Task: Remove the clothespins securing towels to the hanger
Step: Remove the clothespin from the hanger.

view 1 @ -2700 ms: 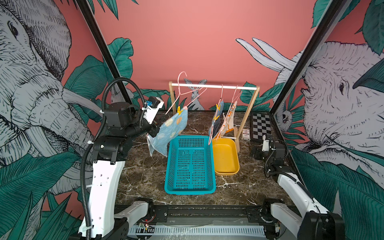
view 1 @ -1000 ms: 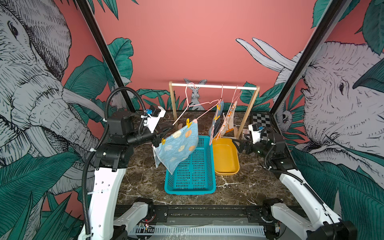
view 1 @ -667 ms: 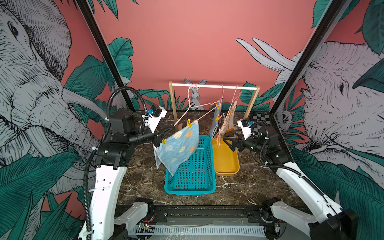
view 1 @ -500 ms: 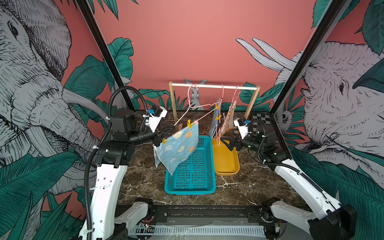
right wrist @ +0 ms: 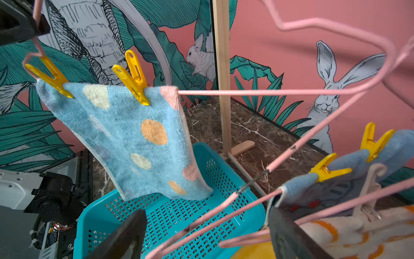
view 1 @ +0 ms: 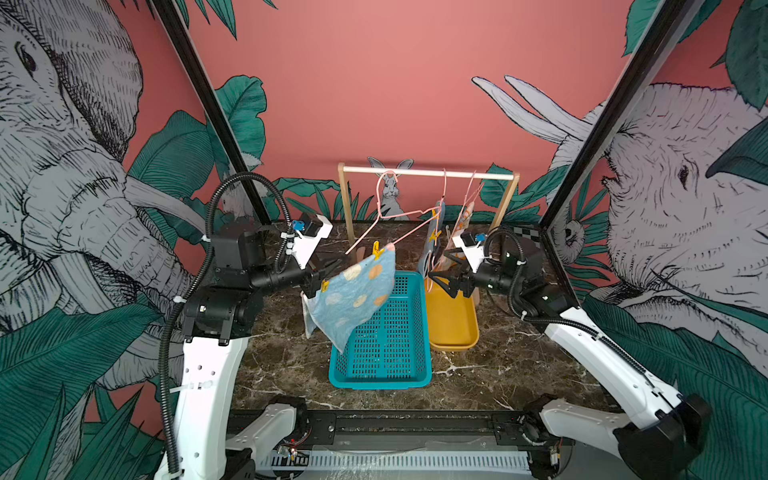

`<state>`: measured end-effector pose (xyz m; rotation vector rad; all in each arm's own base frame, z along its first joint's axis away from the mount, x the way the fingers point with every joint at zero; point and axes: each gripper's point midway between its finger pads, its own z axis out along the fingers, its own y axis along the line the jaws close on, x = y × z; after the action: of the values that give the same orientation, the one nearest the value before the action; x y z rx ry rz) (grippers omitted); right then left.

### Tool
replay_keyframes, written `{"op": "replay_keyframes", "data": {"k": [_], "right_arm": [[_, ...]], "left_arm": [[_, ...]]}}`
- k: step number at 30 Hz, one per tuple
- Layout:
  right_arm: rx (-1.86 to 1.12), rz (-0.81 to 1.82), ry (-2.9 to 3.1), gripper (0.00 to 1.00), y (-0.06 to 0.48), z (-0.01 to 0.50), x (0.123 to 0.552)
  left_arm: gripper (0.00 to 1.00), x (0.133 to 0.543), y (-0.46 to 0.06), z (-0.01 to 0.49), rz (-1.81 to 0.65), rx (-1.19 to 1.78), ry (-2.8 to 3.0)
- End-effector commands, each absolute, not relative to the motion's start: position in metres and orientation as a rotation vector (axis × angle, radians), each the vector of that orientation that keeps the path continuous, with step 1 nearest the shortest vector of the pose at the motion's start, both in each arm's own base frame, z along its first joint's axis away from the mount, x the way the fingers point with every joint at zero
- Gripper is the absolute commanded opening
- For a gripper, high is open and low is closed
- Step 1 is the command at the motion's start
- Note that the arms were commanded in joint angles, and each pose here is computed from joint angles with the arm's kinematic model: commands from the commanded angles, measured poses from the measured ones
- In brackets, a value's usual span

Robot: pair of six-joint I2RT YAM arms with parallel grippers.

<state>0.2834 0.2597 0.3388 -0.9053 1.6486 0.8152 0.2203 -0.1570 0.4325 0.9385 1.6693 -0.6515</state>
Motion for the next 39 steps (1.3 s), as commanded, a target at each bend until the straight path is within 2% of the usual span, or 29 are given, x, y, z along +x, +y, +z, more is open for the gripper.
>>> {"op": "replay_keyframes", "data": {"k": [1,7,17,22,26,39], "right_arm": [[-0.969,0.829,1.57,0.83,0.268,0.356,0.275],[-1.042,0.865,1.522,0.77,0.283,0.364,0.272],[-1.121,0.858,1.43,0.74,0.298,0.379,0.265],[-1.169,0.875,1.372,0.72,0.302,0.387,0.254],[-1.198,0.853,1.356,0.69,0.3,0.39,0.249],[-1.232,0.845,1.308,0.68,0.294,0.393,0.234]], "left_arm": [[0.0,0.203,-0.157,0.452,-0.625,0.976,1.592],[0.0,0.194,-0.158,0.459,-0.636,0.993,1.574],[0.0,0.181,-0.157,0.468,-0.635,1.004,1.555],[0.0,0.172,-0.166,0.476,-0.714,1.056,1.507],[0.0,0.177,-0.17,0.479,-0.746,1.069,1.49],[0.0,0.211,-0.177,0.471,-0.776,1.073,1.494]]}}
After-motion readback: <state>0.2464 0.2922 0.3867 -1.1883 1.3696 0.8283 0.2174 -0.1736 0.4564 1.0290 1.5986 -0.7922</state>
